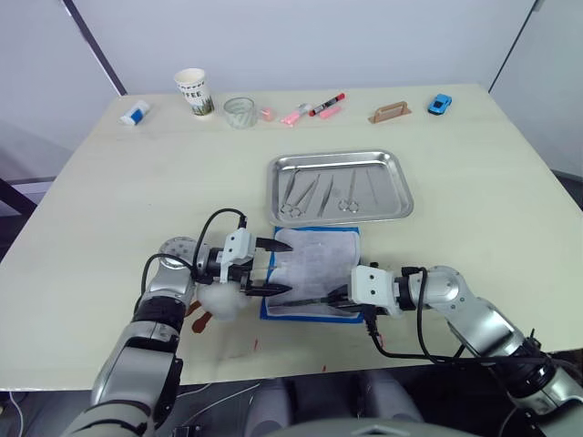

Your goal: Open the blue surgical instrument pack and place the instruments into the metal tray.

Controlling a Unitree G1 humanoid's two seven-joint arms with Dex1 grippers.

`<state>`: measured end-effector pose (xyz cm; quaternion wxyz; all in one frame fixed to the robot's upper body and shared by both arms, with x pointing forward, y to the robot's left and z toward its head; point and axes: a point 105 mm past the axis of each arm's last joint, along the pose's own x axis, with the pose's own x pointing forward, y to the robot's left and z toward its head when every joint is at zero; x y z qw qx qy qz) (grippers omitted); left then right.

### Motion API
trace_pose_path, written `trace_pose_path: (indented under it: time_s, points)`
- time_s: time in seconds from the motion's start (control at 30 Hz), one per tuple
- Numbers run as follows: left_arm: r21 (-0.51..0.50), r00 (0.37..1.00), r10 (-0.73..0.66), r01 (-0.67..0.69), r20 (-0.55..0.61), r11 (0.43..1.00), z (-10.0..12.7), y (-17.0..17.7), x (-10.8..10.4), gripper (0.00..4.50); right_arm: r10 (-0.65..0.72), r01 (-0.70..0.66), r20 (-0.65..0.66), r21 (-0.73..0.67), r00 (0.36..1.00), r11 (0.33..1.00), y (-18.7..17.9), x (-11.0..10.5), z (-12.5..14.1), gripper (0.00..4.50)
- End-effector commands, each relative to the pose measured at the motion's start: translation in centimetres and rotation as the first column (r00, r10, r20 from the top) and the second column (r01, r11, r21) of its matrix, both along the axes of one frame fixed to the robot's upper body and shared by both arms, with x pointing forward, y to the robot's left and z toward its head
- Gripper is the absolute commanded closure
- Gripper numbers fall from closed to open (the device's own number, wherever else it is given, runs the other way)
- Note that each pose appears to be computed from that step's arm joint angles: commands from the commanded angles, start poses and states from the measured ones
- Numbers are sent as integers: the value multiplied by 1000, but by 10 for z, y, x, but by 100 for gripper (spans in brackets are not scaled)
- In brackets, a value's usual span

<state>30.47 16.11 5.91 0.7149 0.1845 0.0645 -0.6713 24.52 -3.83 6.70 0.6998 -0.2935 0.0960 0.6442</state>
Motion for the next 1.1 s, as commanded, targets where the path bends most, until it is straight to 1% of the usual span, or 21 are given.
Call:
trace_pose_path:
  time_s: [0.03, 0.3, 0.53, 1.1]
  points:
    - [84, 992, -20, 30, -125, 996, -30, 9, -18, 0, -3, -1, -38, -92, 999, 996, -10, -3, -11, 445]
    - [81, 992, -20, 30, -124, 996, -30, 8, -18, 0, 13, -15, -23, -96, 1000, 995, -6, -6, 8, 445]
    - [81, 992, -23, 34, -125, 996, -30, 7, -18, 0, 10, -10, -1, -124, 1000, 992, -12, -8, 16, 445]
    - [82, 992, -26, 37, -126, 996, -30, 5, -16, 0, 30, -25, 40, -126, 999, 992, -20, -15, 35, 445]
